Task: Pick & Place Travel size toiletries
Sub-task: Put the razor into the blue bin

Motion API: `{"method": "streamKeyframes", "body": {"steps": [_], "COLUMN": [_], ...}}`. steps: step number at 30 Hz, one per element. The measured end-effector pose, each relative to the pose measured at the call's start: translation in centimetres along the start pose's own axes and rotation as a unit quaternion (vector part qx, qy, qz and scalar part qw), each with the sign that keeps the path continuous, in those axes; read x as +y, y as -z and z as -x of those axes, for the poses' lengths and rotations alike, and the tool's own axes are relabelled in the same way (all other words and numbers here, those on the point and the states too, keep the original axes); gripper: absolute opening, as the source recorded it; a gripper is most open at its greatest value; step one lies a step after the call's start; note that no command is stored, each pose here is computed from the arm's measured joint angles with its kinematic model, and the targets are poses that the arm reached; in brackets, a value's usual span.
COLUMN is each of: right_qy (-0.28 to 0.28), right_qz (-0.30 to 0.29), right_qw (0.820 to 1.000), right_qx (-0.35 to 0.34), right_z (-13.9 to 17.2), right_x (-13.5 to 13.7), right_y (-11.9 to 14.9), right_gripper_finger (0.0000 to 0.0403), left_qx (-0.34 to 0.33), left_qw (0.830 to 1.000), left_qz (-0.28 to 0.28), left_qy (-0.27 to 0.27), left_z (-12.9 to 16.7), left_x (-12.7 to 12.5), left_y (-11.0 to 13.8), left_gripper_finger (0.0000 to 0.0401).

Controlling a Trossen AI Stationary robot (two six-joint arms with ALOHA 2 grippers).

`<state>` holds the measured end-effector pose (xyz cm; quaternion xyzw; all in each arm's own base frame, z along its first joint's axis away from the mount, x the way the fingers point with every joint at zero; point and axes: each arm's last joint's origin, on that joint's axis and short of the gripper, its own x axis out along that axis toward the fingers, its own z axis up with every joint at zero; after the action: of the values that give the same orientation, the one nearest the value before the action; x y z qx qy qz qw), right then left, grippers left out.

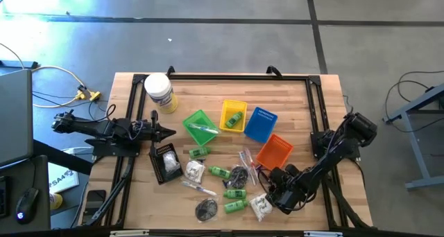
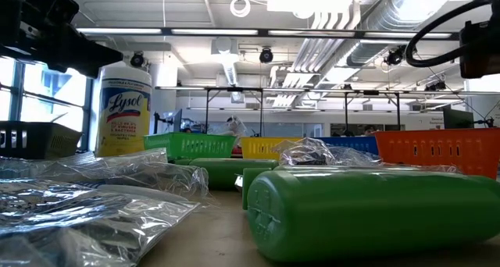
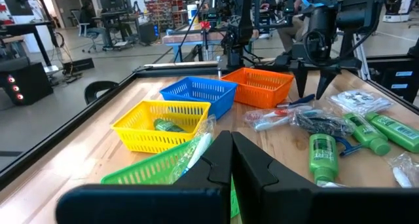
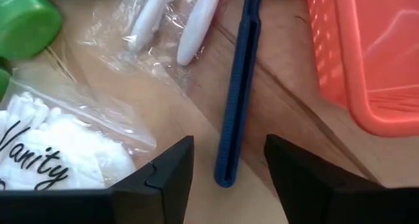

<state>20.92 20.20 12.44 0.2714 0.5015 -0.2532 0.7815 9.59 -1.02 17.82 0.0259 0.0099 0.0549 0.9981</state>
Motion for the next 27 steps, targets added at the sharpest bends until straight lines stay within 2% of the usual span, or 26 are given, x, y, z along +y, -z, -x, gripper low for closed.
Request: {"method": "streamKeyframes", "body": {"steps": [5,12,14,21,27], "right_qy": [0.004,0.014,0.010,-0.015,-0.068], "right_qz": [0.002,0.007,0.006,0.009,0.037], "right_qw": [1.000,1.000,1.000,1.000,0.997], "right_qx": [0.003,0.006,0.007,0.015,0.011], "right_z": [0.0,-0.1,-0.1,0.8,3.2], "right_x": [-0.1,-0.4,-0.3,-0.1,1.2], "right_y": [0.0,0.1,0.1,0.4,0.6], "right_gripper_finger": [0.0142,0.0038,0.0020,0.0045,0.0021], "left_qx": [0.000,0.000,0.000,0.000,0.000], "left_qw": [1.000,1.000,1.000,1.000,1.000], "left_qz": [0.000,0.000,0.000,0.000,0.000], "left_qy": [0.000,0.000,0.000,0.000,0.000], "left_z": [0.0,0.0,0.0,0.0,0.0], "left_x": [0.0,0.0,0.0,0.0,0.0], "left_y": [0.0,0.0,0.0,0.0,0.0], "left_gripper_finger": [0.0000,0.0000,0.0000,0.0000,0.0000]}}
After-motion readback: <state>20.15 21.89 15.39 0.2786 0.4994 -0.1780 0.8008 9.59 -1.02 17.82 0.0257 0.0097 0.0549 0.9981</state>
